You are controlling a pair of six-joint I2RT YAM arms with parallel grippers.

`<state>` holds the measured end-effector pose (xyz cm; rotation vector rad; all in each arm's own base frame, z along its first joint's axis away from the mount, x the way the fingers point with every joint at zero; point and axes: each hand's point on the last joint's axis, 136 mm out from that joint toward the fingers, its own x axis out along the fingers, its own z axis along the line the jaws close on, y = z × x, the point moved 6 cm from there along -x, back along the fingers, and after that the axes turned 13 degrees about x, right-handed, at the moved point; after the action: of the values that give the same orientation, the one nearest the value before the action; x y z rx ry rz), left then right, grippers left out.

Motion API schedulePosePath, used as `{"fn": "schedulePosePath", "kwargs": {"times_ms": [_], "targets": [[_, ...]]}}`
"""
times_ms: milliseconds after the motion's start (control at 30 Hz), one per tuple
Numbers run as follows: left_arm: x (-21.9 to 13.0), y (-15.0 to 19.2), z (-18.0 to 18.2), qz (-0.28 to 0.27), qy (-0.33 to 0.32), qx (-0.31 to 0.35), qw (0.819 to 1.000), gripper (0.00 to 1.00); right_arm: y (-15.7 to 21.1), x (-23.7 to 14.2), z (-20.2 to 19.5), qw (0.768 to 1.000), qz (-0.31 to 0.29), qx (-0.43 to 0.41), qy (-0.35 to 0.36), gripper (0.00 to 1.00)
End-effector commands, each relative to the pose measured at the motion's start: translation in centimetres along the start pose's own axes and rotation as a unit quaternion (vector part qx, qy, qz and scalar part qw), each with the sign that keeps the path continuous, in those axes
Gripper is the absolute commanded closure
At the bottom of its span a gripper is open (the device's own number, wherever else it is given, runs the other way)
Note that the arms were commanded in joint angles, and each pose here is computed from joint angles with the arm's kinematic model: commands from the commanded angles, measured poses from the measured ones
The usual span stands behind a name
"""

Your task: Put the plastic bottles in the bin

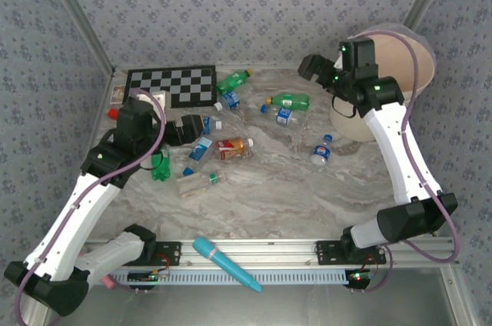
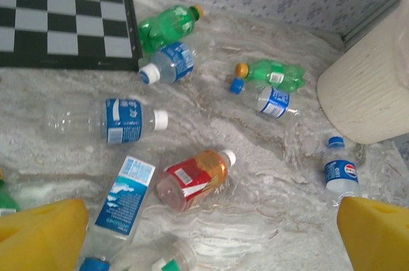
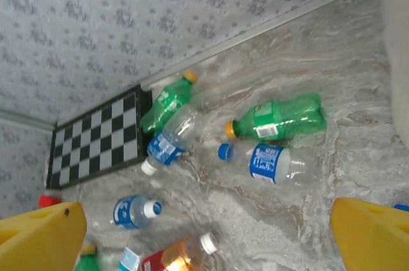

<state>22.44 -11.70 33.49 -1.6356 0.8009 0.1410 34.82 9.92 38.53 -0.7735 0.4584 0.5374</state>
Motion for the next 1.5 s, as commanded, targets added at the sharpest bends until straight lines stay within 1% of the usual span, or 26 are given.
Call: {"fn": "schedulePosePath", "kwargs": {"times_ms": [0, 167, 233, 367, 467, 600, 700, 767, 867, 933, 1100, 1167, 1233, 1333, 1467], "targets": [[0.1, 1.7, 0.7, 0.02, -0.016, -0.034, 0.999, 0.0, 1.8, -0.3, 0.5, 0.998, 0.011, -0.06, -0.004, 0.0], [0.5, 4.1, 2.0, 0.057, -0.057, -0.085, 0.993, 0.0, 5.9, 1.2, 1.1, 0.989, 0.062, -0.128, -0.034, 0.0], [0.5, 5.0, 2.6, 0.068, -0.082, -0.109, 0.988, 0.0, 7.8, 2.0, 1.5, 0.983, 0.085, -0.157, -0.052, 0.0], [0.4, 7.2, 3.8, 0.095, -0.128, -0.155, 0.975, 0.0, 11.6, 3.6, 1.7, 0.969, 0.118, -0.207, -0.064, 0.0], [-0.2, 8.8, 4.4, 0.113, -0.155, -0.187, 0.964, 0.0, 13.2, 4.3, 2.3, 0.963, 0.124, -0.228, -0.076, 0.0], [-0.8, 11.3, 5.5, 0.126, -0.193, -0.236, 0.944, 0.0, 15.0, 3.8, 3.4, 0.954, 0.133, -0.249, -0.104, 0.0], [-0.7, 13.2, 6.1, 0.131, -0.207, -0.268, 0.932, 0.0, 16.1, 3.1, 4.1, 0.946, 0.137, -0.267, -0.121, 0.0], [-0.4, 14.2, 6.3, 0.133, -0.209, -0.282, 0.927, 0.0, 16.5, 2.6, 4.1, 0.943, 0.14, -0.275, -0.123, 0.01], [0.9, 15.2, 6.2, 0.136, -0.191, -0.283, 0.93, 0.0, 16.6, 1.6, 4.0, 0.942, 0.139, -0.273, -0.137, 0.0], [1.9, 15.6, 6.4, 0.139, -0.19, -0.271, 0.933, 0.0, 16.6, 0.9, 3.8, 0.942, 0.136, -0.271, -0.142, 0.01], [4.9, 15.8, 6.2, 0.158, -0.17, -0.221, 0.947, 0.0, 16.1, -0.4, 2.8, 0.944, 0.118, -0.279, -0.133, 0.0], [6.0, 15.8, 6.0, 0.166, -0.163, -0.211, 0.95, 0.0, 16.1, -0.8, 2.4, 0.945, 0.118, -0.278, -0.126, 0.01], [7.3, 15.6, 5.5, 0.176, -0.14, -0.202, 0.953, 0.0, 16.0, -1.1, 1.9, 0.945, 0.117, -0.279, -0.122, 0.01], [8.5, 16.1, 5.0, 0.206, -0.124, -0.198, 0.95, 0.0, 15.8, -1.2, 1.3, 0.946, 0.11, -0.283, -0.113, 0.01], [8.6, 17.4, 3.9, 0.242, -0.114, -0.199, 0.943, 0.0, 15.2, -1.7, 1.1, 0.948, 0.107, -0.279, -0.111, 0.0]]}}
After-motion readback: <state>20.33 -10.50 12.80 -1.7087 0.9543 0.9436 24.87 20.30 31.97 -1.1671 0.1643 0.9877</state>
